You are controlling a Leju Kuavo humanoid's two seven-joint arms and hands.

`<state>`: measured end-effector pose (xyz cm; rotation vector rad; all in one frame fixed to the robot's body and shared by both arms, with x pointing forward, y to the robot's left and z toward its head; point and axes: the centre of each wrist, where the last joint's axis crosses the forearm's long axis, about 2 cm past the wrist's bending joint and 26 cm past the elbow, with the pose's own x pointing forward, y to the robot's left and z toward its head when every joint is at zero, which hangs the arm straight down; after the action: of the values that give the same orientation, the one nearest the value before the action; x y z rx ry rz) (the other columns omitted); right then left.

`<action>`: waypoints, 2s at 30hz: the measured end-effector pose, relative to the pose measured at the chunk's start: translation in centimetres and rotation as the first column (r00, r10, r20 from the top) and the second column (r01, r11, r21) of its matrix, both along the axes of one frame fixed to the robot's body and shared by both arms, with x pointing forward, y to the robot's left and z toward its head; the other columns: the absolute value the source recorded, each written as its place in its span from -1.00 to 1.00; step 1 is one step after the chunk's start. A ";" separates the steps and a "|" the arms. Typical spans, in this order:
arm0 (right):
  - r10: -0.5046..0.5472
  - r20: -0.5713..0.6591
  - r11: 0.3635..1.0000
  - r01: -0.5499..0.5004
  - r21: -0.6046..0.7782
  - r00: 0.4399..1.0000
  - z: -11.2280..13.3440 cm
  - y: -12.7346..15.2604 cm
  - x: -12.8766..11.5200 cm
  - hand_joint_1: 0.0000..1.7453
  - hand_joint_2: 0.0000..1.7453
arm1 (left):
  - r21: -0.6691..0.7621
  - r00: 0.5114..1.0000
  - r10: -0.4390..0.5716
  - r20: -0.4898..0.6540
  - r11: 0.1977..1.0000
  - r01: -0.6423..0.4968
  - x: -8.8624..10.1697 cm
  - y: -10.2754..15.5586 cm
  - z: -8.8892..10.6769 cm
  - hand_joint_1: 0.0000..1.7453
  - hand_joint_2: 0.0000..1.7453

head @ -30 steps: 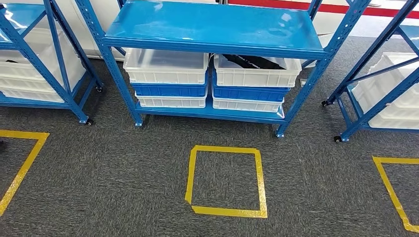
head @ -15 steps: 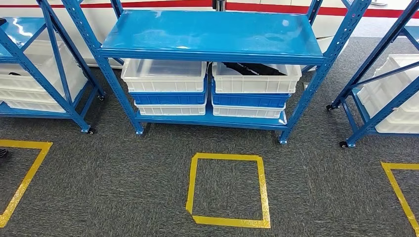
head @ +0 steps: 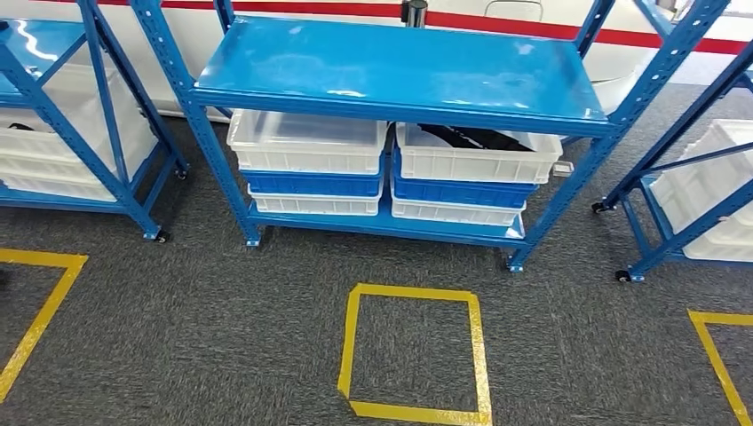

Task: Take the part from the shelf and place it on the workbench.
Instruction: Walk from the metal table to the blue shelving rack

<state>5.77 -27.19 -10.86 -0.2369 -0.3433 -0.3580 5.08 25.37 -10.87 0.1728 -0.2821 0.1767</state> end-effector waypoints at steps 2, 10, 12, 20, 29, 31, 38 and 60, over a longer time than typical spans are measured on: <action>0.000 -0.002 1.000 0.000 0.001 1.000 0.0 0.1 -0.1 -1.00 -1.00 | 0.000 1.000 0.000 0.001 1.000 0.000 0.1 0.0 0.0 -1.00 -1.00; 0.000 -0.004 1.000 0.000 0.001 1.000 0.0 0.0 -0.2 -1.00 -1.00 | 0.000 1.000 0.004 0.004 1.000 -0.004 0.2 0.0 0.0 -1.00 -1.00; 0.001 -0.006 1.000 -0.001 0.002 1.000 0.0 0.1 -0.3 -1.00 -1.00 | 0.001 1.000 0.004 0.003 1.000 -0.004 0.1 0.1 0.0 -1.00 -1.00; 0.005 -0.009 1.000 -0.005 0.005 1.000 -0.1 0.3 -0.5 -1.00 -1.00 | 0.004 1.000 0.005 -0.001 1.000 -0.005 0.0 0.2 0.0 -1.00 -1.00; 0.009 -0.004 1.000 -0.009 0.005 1.000 0.0 0.3 -0.1 -1.00 -1.00 | 0.004 1.000 0.007 -0.004 1.000 -0.007 -0.1 0.2 0.0 -1.00 -1.00; 0.009 -0.003 1.000 -0.009 0.006 1.000 0.0 0.4 -0.1 -1.00 -1.00 | 0.005 1.000 0.008 -0.002 1.000 -0.008 0.0 0.2 0.0 -1.00 -1.00; 0.011 -0.007 1.000 -0.011 0.004 1.000 0.0 0.3 -0.3 -1.00 -1.00 | 0.003 1.000 0.010 -0.002 1.000 -0.010 -0.1 0.1 0.0 -1.00 -1.00; 0.011 -0.008 1.000 -0.011 0.009 1.000 0.0 0.5 -0.2 -1.00 -1.00 | 0.009 1.000 0.004 -0.003 1.000 -0.004 -0.2 0.4 0.0 -1.00 -1.00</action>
<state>5.59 -26.68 -10.87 -0.2271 -0.3350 -0.3477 4.90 25.73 -10.91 0.1824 -0.2798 0.1790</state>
